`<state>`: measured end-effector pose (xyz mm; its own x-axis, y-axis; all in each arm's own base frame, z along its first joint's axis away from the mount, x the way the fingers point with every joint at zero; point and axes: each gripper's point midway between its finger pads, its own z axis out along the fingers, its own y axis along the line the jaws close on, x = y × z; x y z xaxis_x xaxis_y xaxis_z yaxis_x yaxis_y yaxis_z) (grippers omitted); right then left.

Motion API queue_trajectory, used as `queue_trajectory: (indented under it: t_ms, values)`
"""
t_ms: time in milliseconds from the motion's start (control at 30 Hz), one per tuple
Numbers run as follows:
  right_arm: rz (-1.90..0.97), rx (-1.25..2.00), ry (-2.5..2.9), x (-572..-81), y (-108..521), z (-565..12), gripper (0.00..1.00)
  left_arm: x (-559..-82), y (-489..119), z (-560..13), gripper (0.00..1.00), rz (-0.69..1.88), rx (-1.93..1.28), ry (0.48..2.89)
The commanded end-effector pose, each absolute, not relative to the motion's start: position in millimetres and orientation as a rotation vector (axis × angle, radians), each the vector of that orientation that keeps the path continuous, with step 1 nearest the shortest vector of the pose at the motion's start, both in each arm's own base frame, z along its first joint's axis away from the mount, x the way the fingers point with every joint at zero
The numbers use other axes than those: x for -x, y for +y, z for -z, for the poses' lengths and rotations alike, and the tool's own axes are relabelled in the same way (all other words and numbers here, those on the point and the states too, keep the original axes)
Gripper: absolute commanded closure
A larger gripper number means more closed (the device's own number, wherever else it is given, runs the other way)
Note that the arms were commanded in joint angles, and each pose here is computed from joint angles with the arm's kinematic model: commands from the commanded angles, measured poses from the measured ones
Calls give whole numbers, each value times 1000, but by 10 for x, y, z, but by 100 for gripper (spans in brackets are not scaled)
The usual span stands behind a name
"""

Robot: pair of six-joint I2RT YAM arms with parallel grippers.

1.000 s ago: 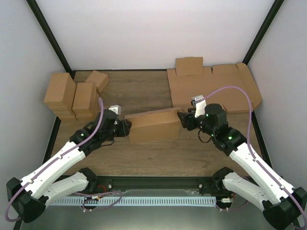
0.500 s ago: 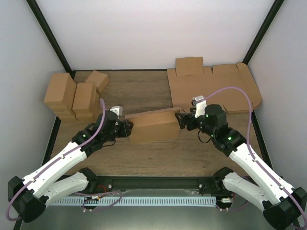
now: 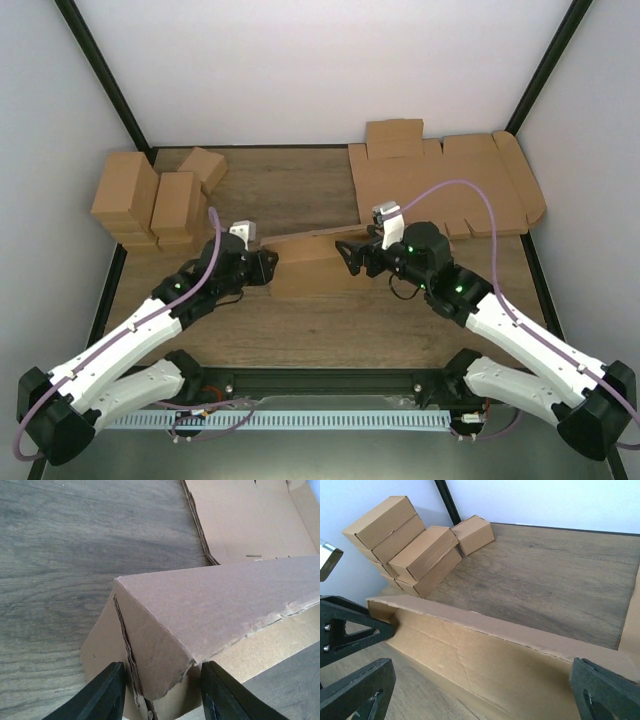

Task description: Fold the paper box

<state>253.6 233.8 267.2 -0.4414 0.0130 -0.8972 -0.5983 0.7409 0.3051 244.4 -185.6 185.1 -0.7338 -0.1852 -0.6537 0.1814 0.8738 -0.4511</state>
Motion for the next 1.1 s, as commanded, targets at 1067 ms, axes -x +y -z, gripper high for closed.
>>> queue_trajectory:
  t_ms: [1067]
  values:
    - [-1041,759,1864,-1597,2875,-2697,0,-3088,-1321,-2244,96,135,154,2064]
